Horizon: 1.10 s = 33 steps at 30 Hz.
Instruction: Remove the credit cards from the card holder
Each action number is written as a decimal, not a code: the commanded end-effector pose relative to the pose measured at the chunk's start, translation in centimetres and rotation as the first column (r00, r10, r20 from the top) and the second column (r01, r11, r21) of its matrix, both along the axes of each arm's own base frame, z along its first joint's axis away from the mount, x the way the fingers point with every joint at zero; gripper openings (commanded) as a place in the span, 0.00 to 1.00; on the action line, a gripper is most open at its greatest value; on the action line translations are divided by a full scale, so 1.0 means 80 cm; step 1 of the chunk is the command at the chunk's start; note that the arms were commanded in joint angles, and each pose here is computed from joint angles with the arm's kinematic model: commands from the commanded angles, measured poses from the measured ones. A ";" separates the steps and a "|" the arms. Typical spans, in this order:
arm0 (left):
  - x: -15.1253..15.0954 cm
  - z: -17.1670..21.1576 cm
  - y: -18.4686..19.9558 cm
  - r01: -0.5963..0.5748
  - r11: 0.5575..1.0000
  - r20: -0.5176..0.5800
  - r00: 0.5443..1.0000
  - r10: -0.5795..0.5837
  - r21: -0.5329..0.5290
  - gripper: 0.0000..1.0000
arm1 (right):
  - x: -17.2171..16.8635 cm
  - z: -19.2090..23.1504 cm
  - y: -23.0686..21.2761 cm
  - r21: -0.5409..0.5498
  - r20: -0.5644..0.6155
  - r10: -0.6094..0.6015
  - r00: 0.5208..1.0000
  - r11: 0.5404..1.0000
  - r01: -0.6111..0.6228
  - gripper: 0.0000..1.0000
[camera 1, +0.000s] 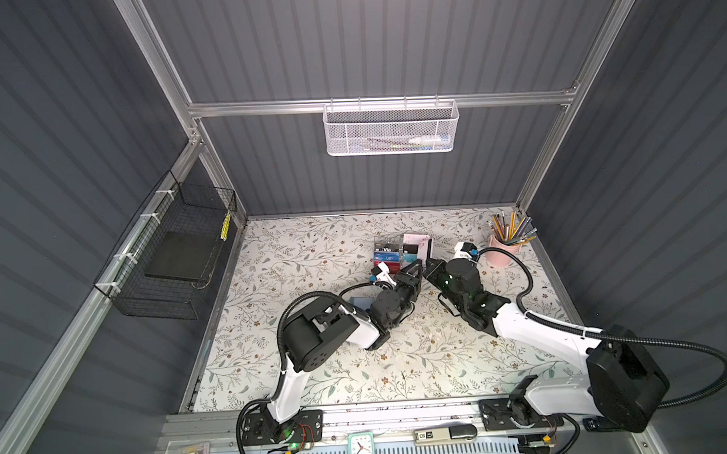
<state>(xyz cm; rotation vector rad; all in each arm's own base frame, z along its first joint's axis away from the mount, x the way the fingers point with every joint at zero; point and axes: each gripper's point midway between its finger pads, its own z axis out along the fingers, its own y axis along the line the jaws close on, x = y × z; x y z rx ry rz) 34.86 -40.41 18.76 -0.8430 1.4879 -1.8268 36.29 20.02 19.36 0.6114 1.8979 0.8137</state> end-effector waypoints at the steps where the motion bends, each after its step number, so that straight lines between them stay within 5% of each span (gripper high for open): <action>1: 0.002 0.008 -0.004 -0.016 1.000 0.030 0.999 0.017 -0.013 0.27 | -0.001 -0.003 0.003 0.009 0.005 0.009 1.000 1.000 -0.009 0.00; 8: 0.003 0.007 -0.002 -0.025 1.000 0.034 0.999 0.025 -0.008 0.00 | -0.002 -0.003 0.006 0.013 0.003 0.027 1.000 1.000 -0.027 0.00; 15: 0.002 0.008 -0.004 -0.019 1.000 0.040 0.999 0.018 0.009 0.00 | -0.005 -0.005 0.006 0.005 0.003 0.036 0.999 0.999 -0.036 0.00; 25: 0.005 -0.009 0.002 0.044 0.995 -0.002 0.999 -0.044 0.085 0.00 | -0.012 0.026 -0.014 -0.065 0.053 0.043 0.998 0.997 -0.039 0.22; 33: 0.017 -0.041 0.031 0.214 0.959 -0.149 0.971 -0.188 0.188 0.00 | -0.032 0.066 -0.060 -0.264 0.093 0.079 0.993 0.963 -0.052 0.48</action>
